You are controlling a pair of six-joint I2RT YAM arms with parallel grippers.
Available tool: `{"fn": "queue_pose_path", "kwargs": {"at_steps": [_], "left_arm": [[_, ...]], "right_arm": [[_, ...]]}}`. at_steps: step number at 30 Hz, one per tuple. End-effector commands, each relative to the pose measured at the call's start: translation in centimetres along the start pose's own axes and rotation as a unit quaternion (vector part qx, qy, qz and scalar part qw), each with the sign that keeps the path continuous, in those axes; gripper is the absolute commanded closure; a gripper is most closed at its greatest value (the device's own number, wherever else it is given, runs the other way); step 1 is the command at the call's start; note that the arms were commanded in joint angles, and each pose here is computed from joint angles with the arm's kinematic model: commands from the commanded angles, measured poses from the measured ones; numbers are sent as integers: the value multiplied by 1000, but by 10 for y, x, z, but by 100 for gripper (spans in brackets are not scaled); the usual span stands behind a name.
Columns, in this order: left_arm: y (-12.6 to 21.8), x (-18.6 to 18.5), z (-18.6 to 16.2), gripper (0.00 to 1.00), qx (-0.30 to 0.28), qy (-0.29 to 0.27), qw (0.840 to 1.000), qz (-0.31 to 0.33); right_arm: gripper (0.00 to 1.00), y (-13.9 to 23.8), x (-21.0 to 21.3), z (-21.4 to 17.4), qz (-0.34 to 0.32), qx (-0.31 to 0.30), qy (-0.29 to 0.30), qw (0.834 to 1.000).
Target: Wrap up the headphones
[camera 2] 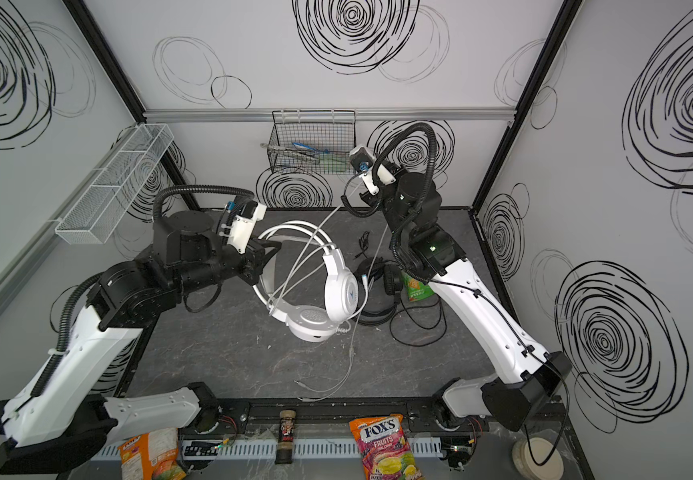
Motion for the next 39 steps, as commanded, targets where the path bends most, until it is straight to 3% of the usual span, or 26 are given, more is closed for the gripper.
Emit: {"fn": "queue_pose_path", "kwargs": {"at_steps": [1, 10, 17, 25, 31, 39], "left_arm": [[12, -19, 36, 100, -80, 15, 995, -50], [14, -19, 45, 100, -90, 12, 995, -43], [10, -24, 43, 100, -88, 9, 995, -48], [25, -47, 57, 100, -123, 3, 986, -111], [52, -65, 83, 100, -168, 7, 973, -160], [73, -67, 102, 100, -201, 20, 966, -163]], "right_arm": [[77, 11, -23, 12, -17, -28, -72, 997], [89, 12, -58, -5, -50, -22, -176, 983], [98, 10, -70, -17, -74, -8, -198, 977], [91, 6, -51, -28, -42, -2, -206, 978], [79, 15, -27, -15, 19, -71, -214, 974], [78, 21, 14, -19, 92, -122, -235, 960]]}}
Point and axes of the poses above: each gripper's point midway between its finger pads, its own y axis back along the fingers, its own x axis along the line the jaws close on, z = x × y, the point moved 1 cm from there along y, back along the fingers, and after that the axes turned 8 degrees about y, right-handed, at the moved point
